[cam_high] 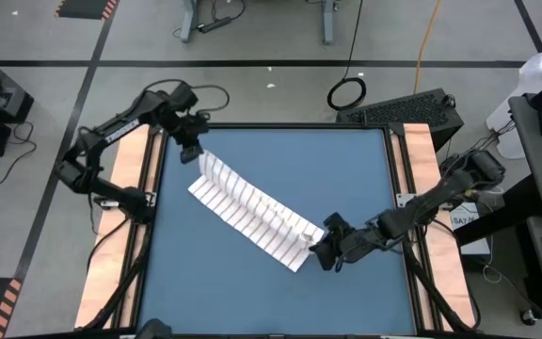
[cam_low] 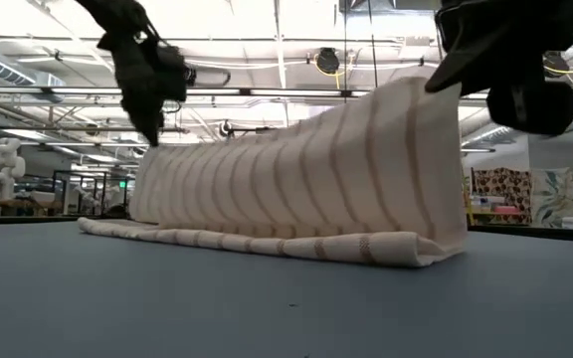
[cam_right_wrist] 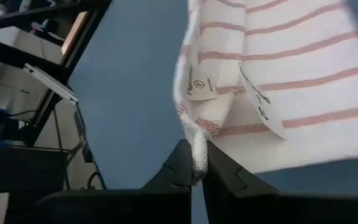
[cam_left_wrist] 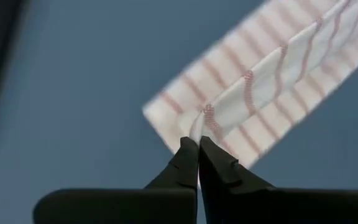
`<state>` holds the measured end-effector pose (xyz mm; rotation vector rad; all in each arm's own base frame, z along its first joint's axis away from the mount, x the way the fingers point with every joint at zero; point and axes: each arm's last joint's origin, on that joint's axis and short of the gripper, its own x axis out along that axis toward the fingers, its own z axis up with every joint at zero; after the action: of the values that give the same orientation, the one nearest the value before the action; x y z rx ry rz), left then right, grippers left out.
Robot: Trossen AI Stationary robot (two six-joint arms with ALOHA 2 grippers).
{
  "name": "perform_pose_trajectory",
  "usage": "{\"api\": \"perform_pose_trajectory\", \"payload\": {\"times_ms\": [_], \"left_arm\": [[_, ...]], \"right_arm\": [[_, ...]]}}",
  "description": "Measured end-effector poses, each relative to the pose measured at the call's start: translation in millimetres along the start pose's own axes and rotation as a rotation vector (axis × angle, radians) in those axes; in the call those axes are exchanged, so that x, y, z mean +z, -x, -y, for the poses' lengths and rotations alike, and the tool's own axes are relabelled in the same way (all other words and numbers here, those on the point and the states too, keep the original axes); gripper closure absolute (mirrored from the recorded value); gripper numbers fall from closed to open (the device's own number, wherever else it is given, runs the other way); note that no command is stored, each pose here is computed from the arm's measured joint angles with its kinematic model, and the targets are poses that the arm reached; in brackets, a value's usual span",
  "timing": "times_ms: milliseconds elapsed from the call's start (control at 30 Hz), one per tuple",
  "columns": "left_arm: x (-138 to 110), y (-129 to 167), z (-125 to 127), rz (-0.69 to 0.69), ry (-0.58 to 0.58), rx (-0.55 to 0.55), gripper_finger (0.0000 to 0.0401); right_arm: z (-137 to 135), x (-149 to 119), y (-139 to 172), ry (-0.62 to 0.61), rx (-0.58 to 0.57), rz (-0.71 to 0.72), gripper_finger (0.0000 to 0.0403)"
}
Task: Roll towel
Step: Fold the white towel
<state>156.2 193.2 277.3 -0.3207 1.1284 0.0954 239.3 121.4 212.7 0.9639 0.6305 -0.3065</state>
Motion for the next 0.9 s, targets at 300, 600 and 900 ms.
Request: {"api": "perform_pose_trajectory", "payload": {"times_ms": [300,600,900], "left_arm": [[26,8,10,0.198,-0.073,0.032,0.04],[42,14,0,0.342,-0.044,0.177,0.0401],[44,25,-3,0.363,-0.084,0.201,0.0401]], "right_arm": [[19,29,40,0.01,-0.118,0.026,0.0399],[27,44,60,-0.022,-0.133,0.06,0.0399],[29,41,51,-0.032,-0.176,0.052,0.0399]]}}
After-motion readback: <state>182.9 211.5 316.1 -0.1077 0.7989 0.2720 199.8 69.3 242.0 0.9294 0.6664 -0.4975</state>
